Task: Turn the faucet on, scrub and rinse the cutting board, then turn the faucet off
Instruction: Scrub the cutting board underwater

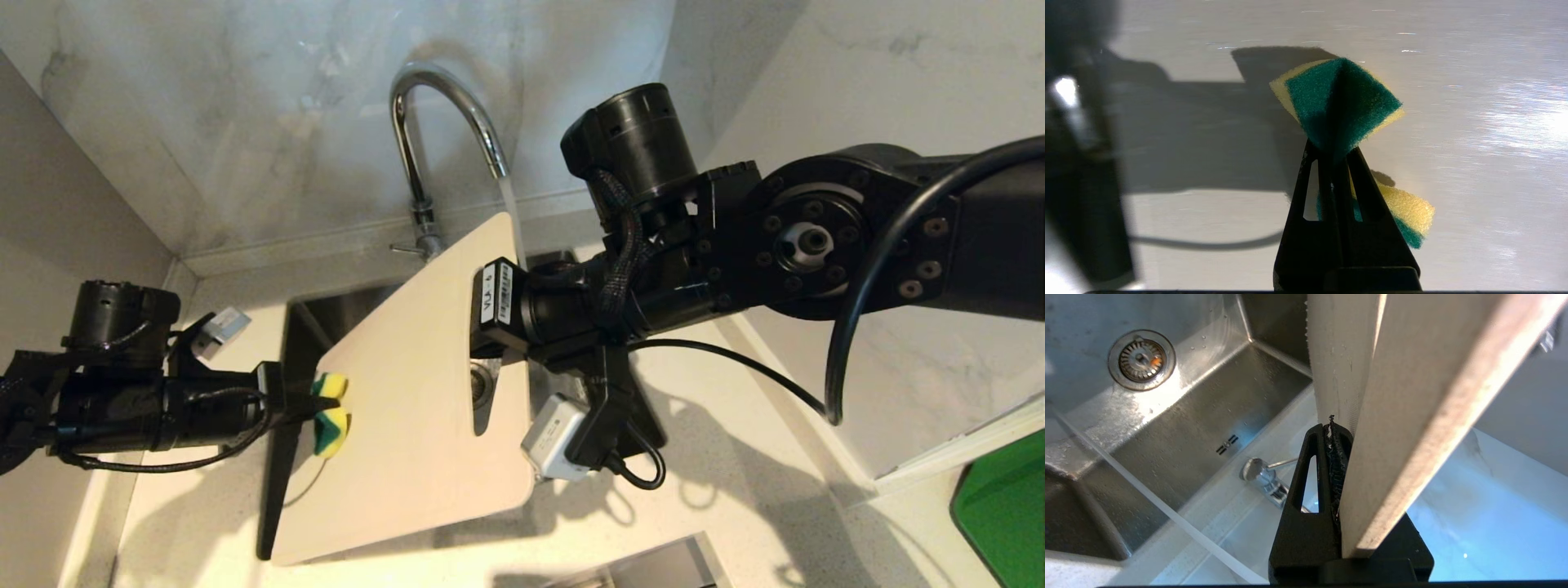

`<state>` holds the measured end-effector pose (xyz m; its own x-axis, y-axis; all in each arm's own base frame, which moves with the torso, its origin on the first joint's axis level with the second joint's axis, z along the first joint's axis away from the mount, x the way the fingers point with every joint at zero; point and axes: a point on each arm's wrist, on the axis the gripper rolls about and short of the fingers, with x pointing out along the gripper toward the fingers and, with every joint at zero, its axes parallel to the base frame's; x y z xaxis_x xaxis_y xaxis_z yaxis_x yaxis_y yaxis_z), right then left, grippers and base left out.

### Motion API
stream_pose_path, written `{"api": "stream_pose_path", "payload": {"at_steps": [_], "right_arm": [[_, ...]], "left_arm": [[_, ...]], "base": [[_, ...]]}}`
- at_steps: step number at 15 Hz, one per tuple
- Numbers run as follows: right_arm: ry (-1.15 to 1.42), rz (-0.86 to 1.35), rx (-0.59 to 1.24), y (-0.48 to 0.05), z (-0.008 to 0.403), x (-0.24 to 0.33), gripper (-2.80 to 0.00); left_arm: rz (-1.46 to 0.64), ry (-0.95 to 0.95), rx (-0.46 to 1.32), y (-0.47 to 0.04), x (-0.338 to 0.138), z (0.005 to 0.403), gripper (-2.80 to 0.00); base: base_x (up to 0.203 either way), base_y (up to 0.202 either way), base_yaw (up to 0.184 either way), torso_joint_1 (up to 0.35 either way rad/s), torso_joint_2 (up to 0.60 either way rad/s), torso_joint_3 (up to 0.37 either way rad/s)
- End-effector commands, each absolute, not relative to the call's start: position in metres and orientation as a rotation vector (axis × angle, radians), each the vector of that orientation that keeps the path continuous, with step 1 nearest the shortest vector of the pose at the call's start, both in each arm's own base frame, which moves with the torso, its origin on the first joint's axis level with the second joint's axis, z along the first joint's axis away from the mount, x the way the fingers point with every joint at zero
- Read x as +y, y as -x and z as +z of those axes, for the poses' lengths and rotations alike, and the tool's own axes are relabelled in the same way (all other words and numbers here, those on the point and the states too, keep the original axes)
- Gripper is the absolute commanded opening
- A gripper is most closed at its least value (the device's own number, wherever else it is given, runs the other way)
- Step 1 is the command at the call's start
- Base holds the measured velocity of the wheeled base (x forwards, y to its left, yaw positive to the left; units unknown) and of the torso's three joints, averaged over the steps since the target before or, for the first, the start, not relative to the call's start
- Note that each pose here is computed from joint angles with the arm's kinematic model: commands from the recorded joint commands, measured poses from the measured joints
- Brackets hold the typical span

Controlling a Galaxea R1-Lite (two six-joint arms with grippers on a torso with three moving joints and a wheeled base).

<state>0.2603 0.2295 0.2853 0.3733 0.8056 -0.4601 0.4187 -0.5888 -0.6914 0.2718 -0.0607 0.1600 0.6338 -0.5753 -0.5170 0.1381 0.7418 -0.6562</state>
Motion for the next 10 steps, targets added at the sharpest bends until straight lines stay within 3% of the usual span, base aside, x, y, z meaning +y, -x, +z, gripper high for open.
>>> {"api": "stream_pose_path", "payload": {"at_steps": [1,10], "right_arm": [[2.185,1.085,-1.066,-0.261,0.288,0.226,-2.8],[2.182,1.061,-1.047,-0.261,0.291,0.21,-2.8]], "left_arm": [[-0.391,0.613,0.779,-0.271,-0.041,0.153,-2.8],[-0.316,0.606,0.78,-0.26,0.001,0.137,-2.8]], "base": [[0.0,0.0,0.0,0.0,0.0,0.0],[0.0,0.0,0.0,0.0,0.0,0.0]]}}
